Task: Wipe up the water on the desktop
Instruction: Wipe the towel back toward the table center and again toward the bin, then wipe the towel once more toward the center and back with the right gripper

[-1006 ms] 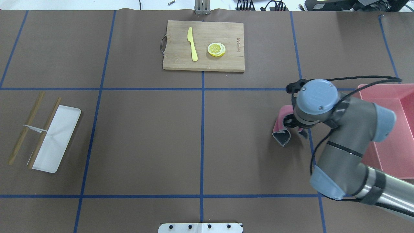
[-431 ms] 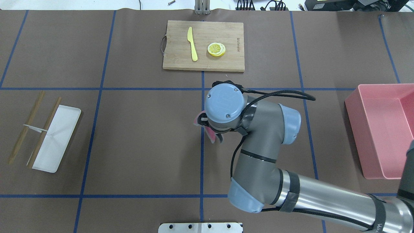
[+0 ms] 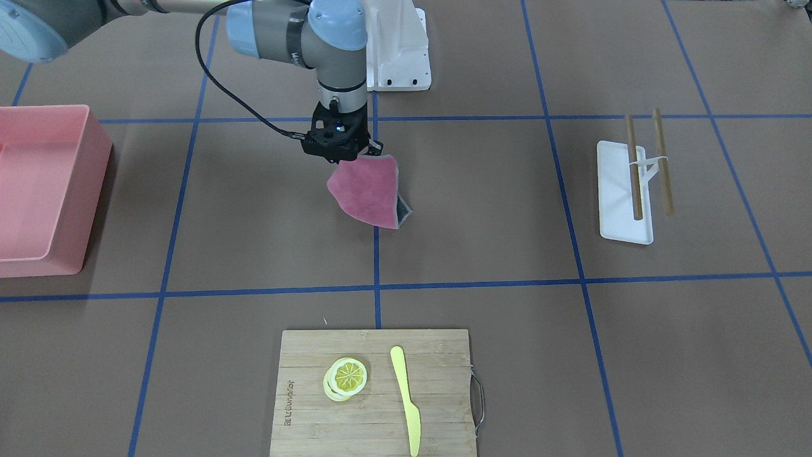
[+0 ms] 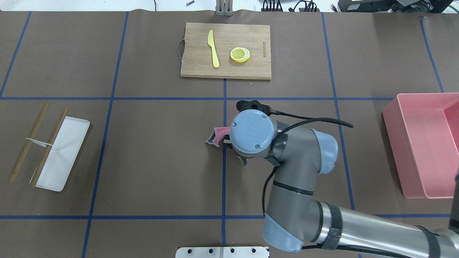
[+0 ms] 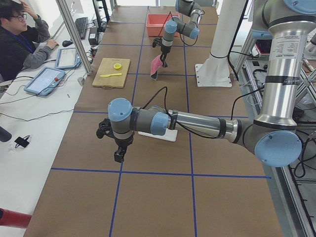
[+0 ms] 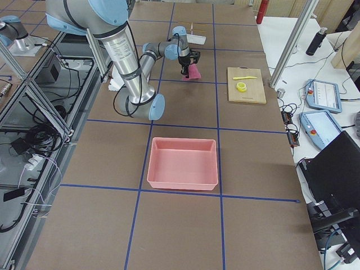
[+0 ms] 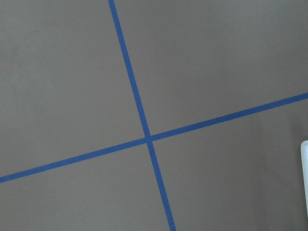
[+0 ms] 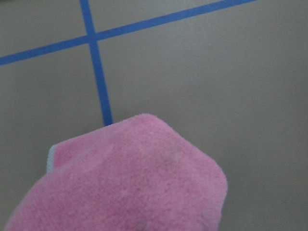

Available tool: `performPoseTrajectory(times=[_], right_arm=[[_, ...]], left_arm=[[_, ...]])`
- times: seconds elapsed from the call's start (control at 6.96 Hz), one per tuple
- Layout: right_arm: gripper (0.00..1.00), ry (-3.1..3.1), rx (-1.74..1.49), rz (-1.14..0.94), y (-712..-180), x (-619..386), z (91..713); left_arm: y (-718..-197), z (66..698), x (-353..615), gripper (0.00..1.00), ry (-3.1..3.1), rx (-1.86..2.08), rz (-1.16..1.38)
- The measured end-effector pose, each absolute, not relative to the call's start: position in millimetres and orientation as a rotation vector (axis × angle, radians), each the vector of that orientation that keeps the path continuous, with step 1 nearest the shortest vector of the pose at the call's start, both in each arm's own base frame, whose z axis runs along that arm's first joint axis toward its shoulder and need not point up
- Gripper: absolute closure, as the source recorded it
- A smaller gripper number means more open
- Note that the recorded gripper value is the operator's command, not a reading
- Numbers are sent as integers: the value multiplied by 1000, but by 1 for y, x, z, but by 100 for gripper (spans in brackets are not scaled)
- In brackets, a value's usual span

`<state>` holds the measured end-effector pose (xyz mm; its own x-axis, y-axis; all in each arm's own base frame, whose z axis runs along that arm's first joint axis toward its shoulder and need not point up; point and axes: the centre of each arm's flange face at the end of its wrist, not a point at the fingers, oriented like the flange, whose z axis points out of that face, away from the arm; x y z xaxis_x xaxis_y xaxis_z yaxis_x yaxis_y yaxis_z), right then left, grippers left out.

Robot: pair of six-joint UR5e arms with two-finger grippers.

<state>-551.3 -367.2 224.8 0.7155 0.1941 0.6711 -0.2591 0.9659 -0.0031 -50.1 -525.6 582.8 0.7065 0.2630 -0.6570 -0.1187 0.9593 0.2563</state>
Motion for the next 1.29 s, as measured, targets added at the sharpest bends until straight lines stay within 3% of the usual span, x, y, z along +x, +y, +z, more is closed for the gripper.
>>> performPoseTrajectory(times=[0.72,1.01,1.29], right_arm=[[100,-359,70,-39,-342,-353,417],[100,-415,82,-9,-346,-393,385],[100,-562,86,74,-344,-477,292]], left_arm=[[-527,581,-49,2,759,197,201],[-528,587,-51,2,757,186,193],[-520,612,-55,2,757,148,172]])
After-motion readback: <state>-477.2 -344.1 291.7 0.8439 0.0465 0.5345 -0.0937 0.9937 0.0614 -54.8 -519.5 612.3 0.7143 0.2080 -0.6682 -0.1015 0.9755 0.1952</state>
